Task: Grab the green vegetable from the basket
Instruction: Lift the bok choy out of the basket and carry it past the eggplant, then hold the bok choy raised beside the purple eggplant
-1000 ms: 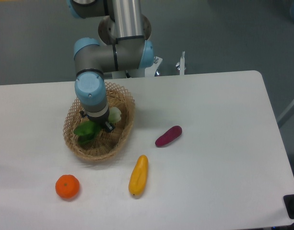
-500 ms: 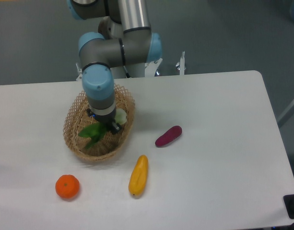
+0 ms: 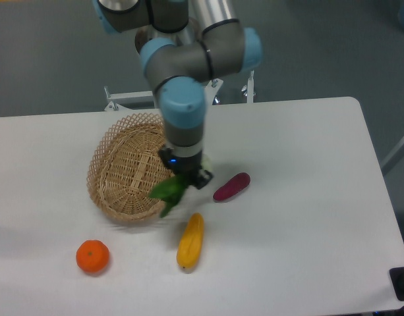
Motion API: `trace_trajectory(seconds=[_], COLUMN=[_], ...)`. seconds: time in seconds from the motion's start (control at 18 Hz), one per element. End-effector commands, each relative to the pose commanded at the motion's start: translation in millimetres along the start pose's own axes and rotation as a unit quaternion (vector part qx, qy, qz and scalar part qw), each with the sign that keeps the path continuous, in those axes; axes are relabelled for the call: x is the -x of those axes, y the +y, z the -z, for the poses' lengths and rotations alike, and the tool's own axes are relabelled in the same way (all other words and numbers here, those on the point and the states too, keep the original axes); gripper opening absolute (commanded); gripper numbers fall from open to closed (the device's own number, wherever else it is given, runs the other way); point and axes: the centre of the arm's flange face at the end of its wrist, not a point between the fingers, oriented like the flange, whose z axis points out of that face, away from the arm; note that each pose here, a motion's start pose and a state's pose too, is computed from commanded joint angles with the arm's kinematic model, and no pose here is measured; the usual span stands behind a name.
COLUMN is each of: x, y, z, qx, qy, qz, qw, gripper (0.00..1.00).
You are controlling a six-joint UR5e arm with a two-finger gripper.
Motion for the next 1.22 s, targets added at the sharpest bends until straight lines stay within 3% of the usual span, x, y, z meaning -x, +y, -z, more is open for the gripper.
trace_trajectory(seconds=[0.44,0.83,1.22], x=[87,147,175], y=[38,47,44], z=[3,5,8], qx=[-0.006,-0.016,-0.001], qy=[-0.020,-0.033,0.001], qz=[0.062,0.083,0.032], qw=[0.9979,0.9959,0.9995], gripper=[0.15,0.15,0.15])
